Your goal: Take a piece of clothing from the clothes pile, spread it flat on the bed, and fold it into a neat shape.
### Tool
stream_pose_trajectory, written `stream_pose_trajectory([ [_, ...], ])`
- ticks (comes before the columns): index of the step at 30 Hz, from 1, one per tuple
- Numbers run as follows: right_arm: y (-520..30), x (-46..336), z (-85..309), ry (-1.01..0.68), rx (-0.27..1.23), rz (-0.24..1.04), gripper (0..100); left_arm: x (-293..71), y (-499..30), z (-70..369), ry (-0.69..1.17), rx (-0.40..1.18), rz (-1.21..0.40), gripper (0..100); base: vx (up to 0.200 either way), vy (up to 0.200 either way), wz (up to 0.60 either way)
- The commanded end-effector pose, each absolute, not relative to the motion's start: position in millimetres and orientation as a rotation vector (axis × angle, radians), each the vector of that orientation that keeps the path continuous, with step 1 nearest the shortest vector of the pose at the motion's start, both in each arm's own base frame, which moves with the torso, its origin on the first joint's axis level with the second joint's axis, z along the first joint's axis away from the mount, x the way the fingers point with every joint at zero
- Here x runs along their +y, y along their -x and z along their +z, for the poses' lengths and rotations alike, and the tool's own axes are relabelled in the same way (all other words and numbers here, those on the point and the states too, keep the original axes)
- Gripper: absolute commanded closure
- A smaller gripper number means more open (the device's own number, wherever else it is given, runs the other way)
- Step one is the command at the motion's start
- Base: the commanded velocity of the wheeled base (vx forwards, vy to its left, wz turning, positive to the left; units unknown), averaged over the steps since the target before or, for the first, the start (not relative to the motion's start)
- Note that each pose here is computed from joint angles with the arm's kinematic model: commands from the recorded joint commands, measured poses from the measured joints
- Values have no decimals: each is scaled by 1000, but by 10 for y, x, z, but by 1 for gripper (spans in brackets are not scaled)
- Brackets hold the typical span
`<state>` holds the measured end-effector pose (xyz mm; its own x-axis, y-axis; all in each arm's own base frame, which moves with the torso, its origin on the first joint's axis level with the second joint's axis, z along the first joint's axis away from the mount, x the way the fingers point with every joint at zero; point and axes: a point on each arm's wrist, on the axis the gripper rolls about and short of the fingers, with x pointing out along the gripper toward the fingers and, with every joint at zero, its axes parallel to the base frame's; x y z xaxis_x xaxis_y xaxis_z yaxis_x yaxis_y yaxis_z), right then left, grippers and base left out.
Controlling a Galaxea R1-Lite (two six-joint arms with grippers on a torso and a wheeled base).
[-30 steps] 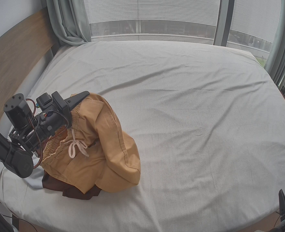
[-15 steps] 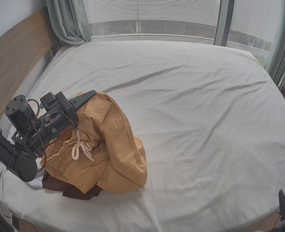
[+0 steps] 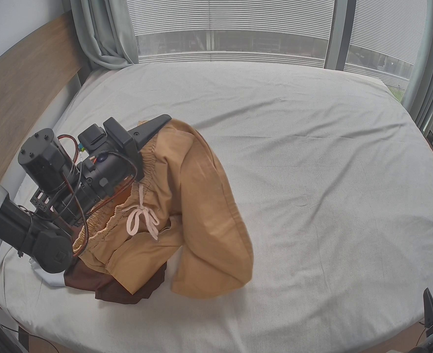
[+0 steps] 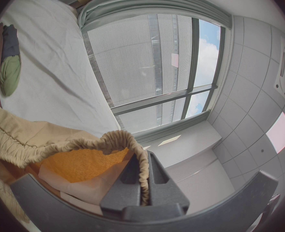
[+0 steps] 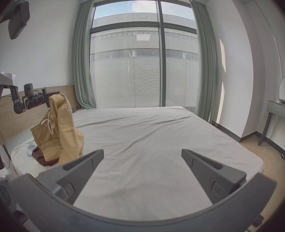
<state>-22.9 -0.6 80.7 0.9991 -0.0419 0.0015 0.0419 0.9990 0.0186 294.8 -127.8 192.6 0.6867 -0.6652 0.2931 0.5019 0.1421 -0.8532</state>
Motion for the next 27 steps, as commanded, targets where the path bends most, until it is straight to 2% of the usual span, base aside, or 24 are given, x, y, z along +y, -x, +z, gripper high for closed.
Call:
stream_pose_trajectory([
  [1,226,-7,755,-18,3,-41,0,-1398,-2965,2022,1193,155,-884,100,0,0,0],
  [19,226,-7,757,-18,1,-41,0,-1968,-3013,1907,1220,257,-919,100,0,0,0],
  [27,226,-7,755,-17,3,-41,0,-2120,-3175,1980,1237,223,-896,100,0,0,0],
])
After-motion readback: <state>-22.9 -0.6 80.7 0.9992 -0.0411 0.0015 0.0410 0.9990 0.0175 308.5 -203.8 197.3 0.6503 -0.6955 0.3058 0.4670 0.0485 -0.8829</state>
